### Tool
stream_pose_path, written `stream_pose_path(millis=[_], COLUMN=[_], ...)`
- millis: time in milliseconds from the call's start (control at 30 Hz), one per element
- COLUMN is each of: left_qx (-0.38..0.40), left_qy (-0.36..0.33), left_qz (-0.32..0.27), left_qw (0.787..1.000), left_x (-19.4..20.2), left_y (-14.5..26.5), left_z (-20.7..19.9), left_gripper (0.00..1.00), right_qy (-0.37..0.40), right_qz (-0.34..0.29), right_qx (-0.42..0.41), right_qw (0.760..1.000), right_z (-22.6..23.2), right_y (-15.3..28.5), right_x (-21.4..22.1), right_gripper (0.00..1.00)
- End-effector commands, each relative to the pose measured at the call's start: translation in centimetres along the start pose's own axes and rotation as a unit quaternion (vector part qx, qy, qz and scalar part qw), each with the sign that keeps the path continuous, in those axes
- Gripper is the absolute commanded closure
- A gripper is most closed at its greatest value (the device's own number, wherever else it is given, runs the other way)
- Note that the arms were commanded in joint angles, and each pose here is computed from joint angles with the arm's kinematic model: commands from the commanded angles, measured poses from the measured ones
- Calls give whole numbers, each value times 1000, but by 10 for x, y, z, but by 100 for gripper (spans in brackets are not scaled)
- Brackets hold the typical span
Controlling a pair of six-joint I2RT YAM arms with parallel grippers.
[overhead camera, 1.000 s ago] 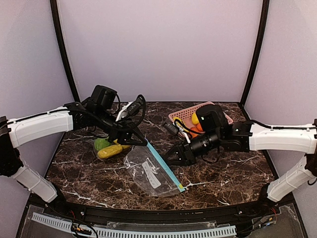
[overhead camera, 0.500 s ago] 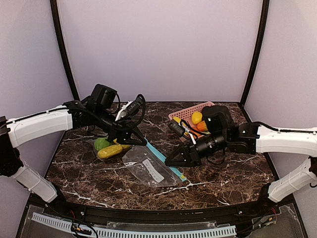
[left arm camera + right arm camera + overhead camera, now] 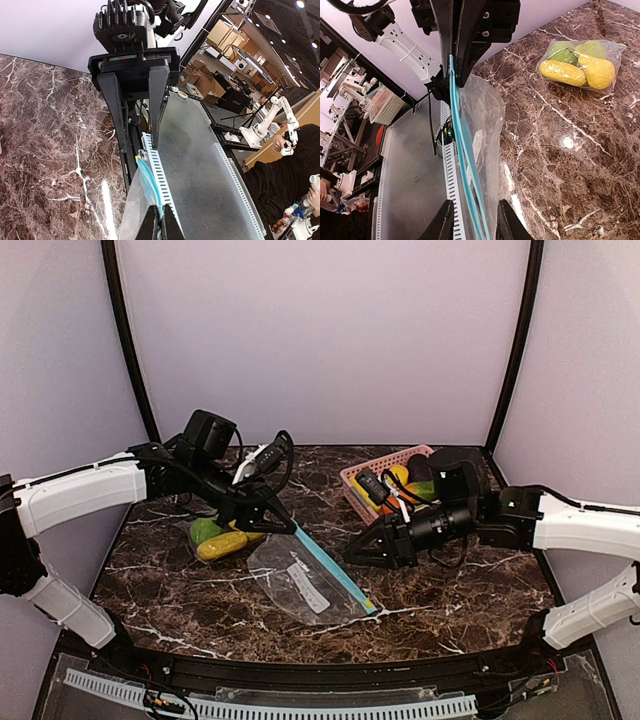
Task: Place the food in the zip-top bag and seal the zipper
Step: Pass from the left arm to the right
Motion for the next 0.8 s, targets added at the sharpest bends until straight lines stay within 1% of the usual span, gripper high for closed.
stream_pose_path(millis=[0,267,567,767], left_qx=[9,9,10,11], left_qy=[-16,-15,-13,-14], left_qz=[-3,-3,-3,-3], left_qw=[1000,1000,1000,1000], left_x=[-7,-7,-7,-7], left_y=[1,1,1,1], left_z=[-7,-7,-6,-7], left_gripper=[99,99,99,99], right_qy=[-7,-22,-16,-16], right_qz=[1,35,35,43], right_qx=[20,14,26,19], right_qw=[1000,999,999,999], right_z=[-9,-17,-22,-22], right_y=[5,-4,-7,-11], right_x=[7,21,20,19], right_gripper=[71,70,70,71])
Point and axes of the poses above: each gripper's point midway between its finger pads, its own y axis back along the fingers, its own z axis along the line the jaws close on, x = y × z, the point moved 7 cm from there along y, back along the fingers, and after that the axes turned 7 degrees about -y, right-handed, at the moved point
